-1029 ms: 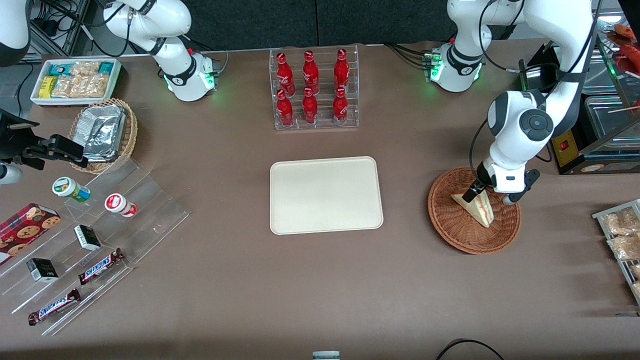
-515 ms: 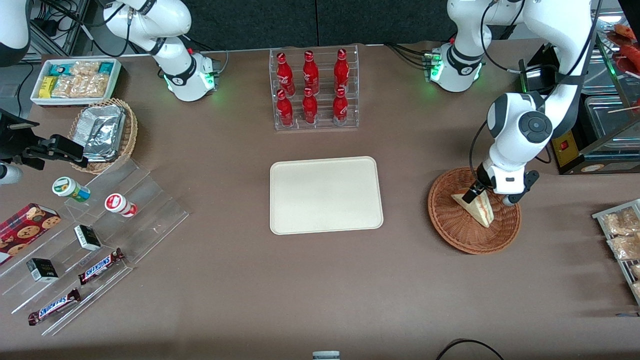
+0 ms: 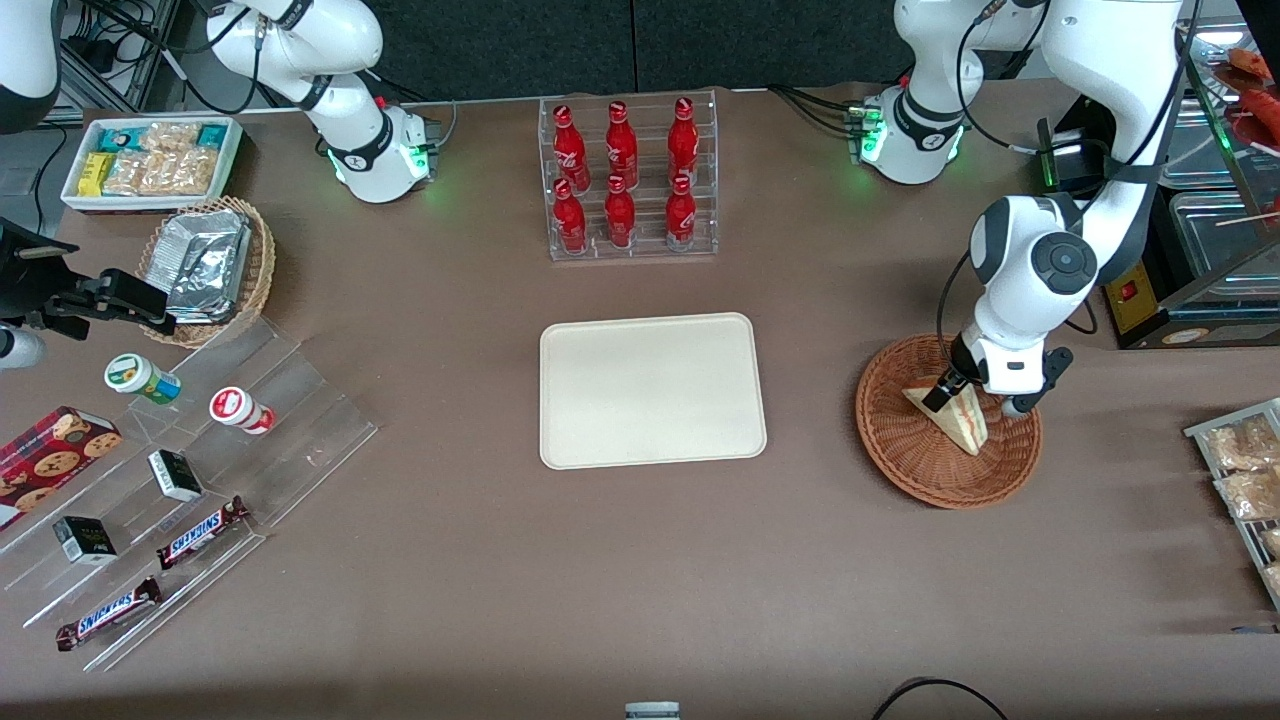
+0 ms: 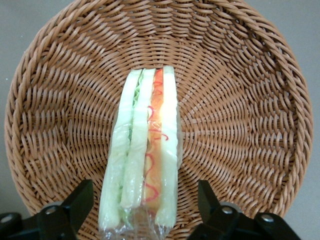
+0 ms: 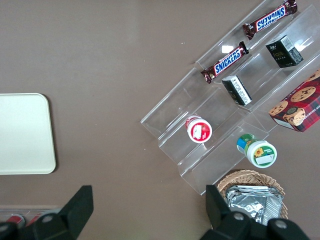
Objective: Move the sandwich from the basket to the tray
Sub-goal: 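Lower the open left gripper around the sandwich and close it, then lift the sandwich out of the basket with the left gripper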
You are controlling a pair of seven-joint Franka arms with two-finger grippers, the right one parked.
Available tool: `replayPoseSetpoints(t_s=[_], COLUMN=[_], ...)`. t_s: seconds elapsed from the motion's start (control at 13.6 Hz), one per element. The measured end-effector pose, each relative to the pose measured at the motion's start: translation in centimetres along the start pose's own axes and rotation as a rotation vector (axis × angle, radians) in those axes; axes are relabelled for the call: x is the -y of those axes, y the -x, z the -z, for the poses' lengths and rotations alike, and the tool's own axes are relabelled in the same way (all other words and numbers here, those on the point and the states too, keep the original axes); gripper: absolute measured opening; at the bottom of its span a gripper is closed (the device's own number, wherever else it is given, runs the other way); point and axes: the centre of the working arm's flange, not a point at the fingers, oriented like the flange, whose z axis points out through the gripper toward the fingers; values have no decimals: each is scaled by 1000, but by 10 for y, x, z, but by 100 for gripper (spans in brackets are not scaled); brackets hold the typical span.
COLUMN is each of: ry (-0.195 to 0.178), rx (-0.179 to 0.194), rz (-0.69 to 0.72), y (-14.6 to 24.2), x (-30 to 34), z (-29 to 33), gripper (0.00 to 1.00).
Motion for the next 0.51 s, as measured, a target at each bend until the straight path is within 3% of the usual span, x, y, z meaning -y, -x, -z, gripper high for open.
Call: replayPoseSetpoints(t_s=[0.29, 0.51], ry=[2, 6], rx=[-2, -6], rz=[0, 0], y=[-1, -2], x=[-1, -2], z=[1, 3], gripper=[42, 29])
